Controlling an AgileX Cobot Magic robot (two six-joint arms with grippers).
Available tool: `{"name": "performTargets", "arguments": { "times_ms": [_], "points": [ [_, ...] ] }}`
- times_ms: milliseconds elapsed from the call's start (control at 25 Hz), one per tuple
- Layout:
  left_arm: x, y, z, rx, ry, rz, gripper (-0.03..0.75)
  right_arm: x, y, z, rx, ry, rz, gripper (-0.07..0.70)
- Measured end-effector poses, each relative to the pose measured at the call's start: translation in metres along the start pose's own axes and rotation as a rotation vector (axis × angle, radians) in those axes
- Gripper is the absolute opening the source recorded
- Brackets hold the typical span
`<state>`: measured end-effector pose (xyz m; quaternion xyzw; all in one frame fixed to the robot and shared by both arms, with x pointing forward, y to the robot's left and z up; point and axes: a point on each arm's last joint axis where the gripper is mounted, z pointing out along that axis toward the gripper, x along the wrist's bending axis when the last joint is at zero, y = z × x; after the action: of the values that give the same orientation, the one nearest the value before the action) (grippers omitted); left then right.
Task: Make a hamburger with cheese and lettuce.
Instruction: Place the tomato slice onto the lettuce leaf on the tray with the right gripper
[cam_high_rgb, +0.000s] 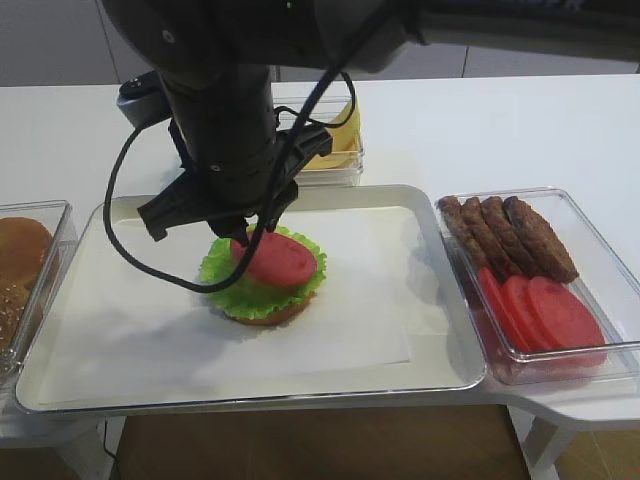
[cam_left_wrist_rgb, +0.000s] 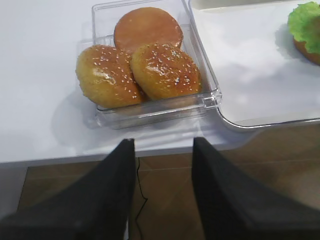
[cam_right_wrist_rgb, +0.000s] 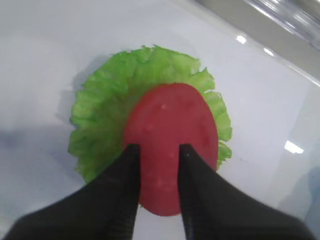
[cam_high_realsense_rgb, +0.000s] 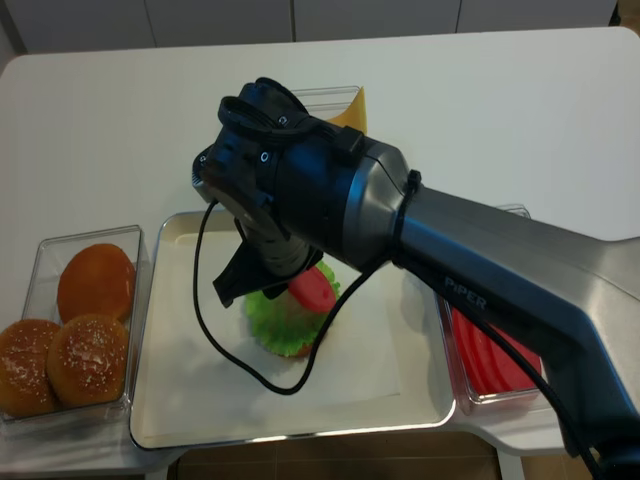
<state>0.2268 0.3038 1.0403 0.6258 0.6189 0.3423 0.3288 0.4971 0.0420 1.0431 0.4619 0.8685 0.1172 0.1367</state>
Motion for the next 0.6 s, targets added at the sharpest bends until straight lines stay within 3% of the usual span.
{"name": "performTargets", "arguments": {
  "times_ms": [160, 360, 600],
  "points": [
    [0.0000, 0.0000, 0.0000, 0.000, 0.000, 0.000, 0.288, 0.0025, 0.0004, -0.0001, -0.004, 0.027, 0.009, 0.224],
    [0.0000, 0.0000, 0.0000, 0.000, 0.000, 0.000, 0.288, 0.0031, 0.0005, -0.0001, -0.005, 0.034, 0.012, 0.321],
    [0.0000, 0.0000, 0.0000, 0.000, 0.000, 0.000, 0.288, 0.0023, 0.0002, 0.0003, 0.004, 0.043, 0.004, 0.344]
  ]
}}
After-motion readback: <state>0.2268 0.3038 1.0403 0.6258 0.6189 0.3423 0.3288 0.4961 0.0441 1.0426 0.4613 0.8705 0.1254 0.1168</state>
